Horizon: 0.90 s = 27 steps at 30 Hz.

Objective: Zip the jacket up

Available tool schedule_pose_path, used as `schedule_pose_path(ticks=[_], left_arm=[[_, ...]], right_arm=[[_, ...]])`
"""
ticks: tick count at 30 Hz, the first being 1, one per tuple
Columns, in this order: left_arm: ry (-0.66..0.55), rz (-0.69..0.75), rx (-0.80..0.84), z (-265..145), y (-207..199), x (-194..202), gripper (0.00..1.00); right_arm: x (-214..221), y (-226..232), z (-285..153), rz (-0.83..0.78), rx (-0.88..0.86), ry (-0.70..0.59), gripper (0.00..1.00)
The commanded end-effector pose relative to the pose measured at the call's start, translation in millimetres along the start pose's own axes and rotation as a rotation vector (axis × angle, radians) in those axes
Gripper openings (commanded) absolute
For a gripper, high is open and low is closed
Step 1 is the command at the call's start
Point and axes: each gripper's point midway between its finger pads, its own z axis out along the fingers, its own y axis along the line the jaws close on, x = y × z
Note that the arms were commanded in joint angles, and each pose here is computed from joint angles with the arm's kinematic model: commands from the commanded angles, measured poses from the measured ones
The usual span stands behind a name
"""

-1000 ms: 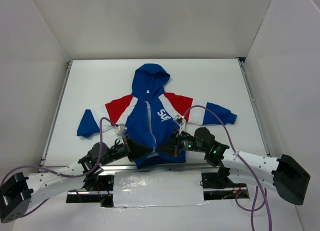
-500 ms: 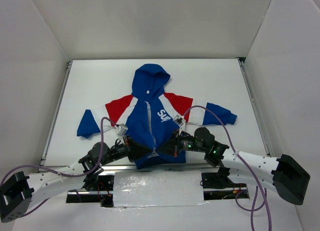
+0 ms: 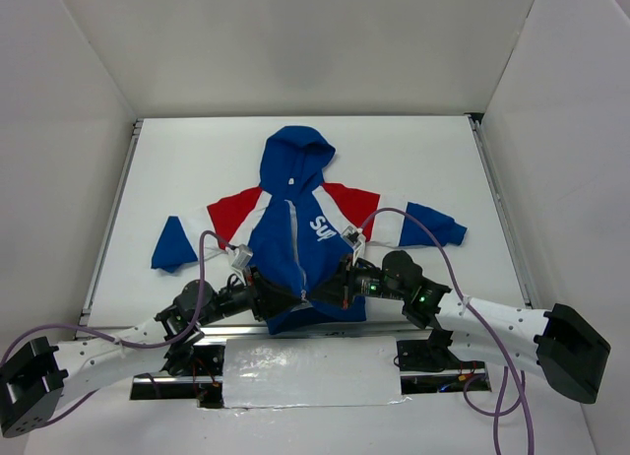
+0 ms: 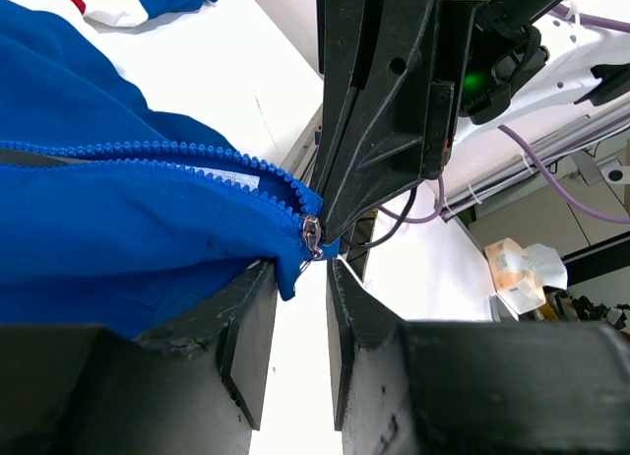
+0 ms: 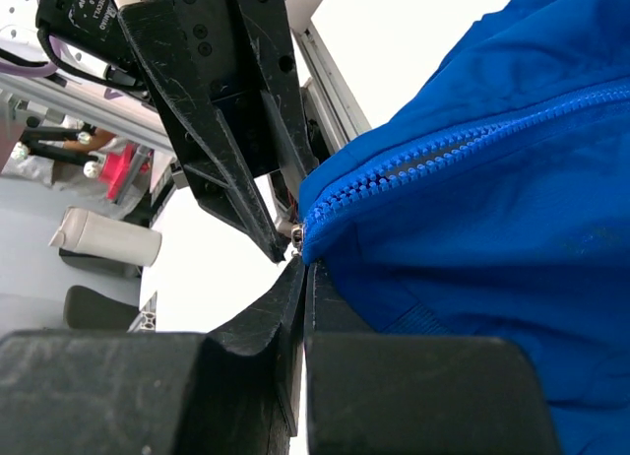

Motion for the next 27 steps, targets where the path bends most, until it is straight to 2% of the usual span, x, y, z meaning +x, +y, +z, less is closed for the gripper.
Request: schedule_pose_path(ticks=[1,15,27], left_arm=[[0.03,-0.024,-0.034,-13.0,20.2,25.7,0.39],[0.02,-0.034,-0.061,-4.2,23.2,19.4,0.36],[-0.013,-0.003,0.004,-7.5,8.0,10.3,0.31]], right_arm=[[-12.8,14.2,1.6,-0.044,-0.056,-0.036,0.0],[-9.8,14.0,1.5,-0.053,-0.057,-0.016,0.0],[-7.4,7.5,1.8,-0.053,-0.027,-0.005,0.0]])
